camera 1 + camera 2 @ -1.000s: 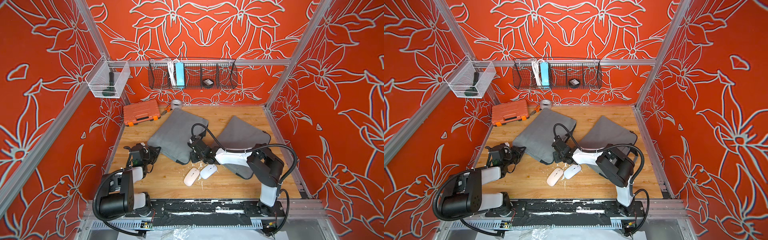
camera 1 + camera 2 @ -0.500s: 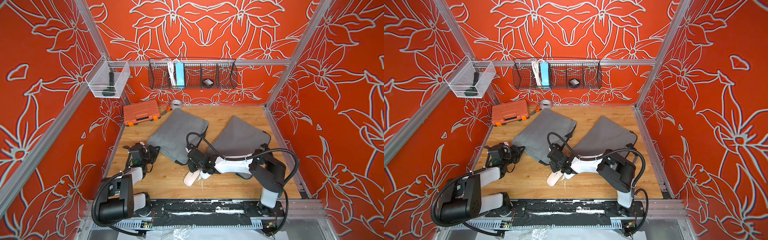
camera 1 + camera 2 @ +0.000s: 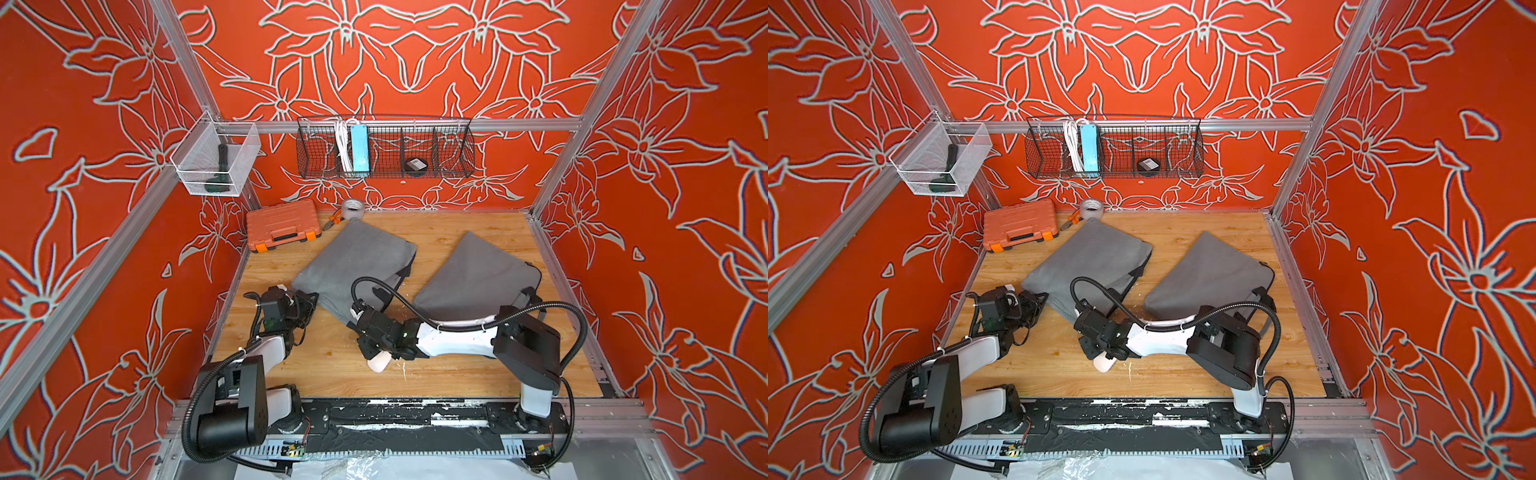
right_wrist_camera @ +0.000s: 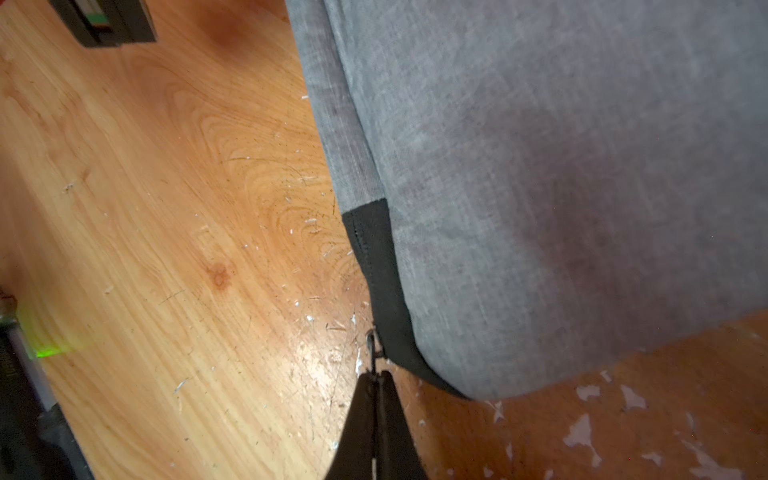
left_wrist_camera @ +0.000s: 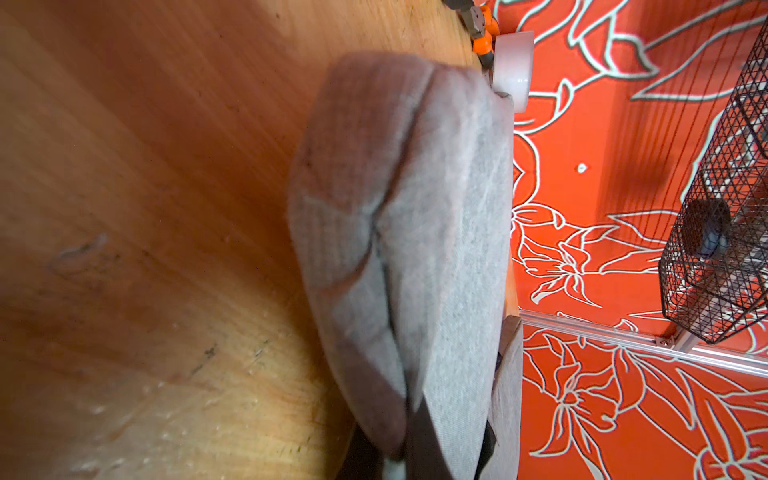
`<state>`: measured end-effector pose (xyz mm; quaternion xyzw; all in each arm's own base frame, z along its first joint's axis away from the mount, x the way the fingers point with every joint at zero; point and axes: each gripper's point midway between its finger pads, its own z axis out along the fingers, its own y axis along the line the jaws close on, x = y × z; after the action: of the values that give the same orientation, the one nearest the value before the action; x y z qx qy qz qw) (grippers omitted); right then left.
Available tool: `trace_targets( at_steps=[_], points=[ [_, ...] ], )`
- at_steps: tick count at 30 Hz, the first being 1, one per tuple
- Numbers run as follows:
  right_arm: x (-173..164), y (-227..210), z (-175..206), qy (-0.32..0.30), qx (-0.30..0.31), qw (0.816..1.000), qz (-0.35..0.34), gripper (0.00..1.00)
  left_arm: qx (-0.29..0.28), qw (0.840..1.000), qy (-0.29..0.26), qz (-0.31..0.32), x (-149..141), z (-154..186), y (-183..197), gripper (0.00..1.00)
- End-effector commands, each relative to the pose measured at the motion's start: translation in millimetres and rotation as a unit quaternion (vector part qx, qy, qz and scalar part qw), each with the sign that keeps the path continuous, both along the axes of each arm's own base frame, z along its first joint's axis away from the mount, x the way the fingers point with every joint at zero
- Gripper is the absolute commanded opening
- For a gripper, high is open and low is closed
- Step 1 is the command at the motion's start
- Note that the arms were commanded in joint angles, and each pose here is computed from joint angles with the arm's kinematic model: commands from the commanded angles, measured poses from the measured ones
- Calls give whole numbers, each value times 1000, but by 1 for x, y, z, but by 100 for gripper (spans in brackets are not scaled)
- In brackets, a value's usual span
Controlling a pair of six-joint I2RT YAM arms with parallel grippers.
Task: Put the mouse into the laptop bag
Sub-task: Unzip the zipper on the zippered laptop bag.
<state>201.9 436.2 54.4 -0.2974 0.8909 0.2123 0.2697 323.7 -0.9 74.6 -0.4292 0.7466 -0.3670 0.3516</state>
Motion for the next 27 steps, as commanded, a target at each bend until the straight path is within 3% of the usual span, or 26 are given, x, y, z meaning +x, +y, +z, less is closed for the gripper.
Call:
trace_targets(
  at_steps=[1,5,9,10,12,14,16,24,27],
  points=[
    [-4,10,1,6,3,1000,1,0,8,1000,1,24,-4,1,6,0],
    [11,1,0,-14,-27,999,-34,0,17,996,33,85,-28,-8,21,0],
    [22,-3,-4,-18,-39,997,-57,0,6,988,7,152,-57,-1,32,0],
    [26,-5,-7,-14,-41,997,-63,0,0,987,-8,158,-60,3,32,14],
    [31,-7,-10,-11,-42,997,-71,0,-11,987,-31,160,-62,10,30,57],
    [36,-9,-12,-9,-44,996,-80,0,-18,986,-36,163,-63,10,29,80],
    [40,-14,-14,-8,-49,995,-89,0,-16,987,-30,160,-62,10,29,96],
    [64,-51,-16,-9,-57,988,-146,0,24,985,55,162,-57,-5,40,99],
    [71,-64,-16,-3,-52,986,-160,0,22,986,56,153,-52,-8,39,99]
  ],
)
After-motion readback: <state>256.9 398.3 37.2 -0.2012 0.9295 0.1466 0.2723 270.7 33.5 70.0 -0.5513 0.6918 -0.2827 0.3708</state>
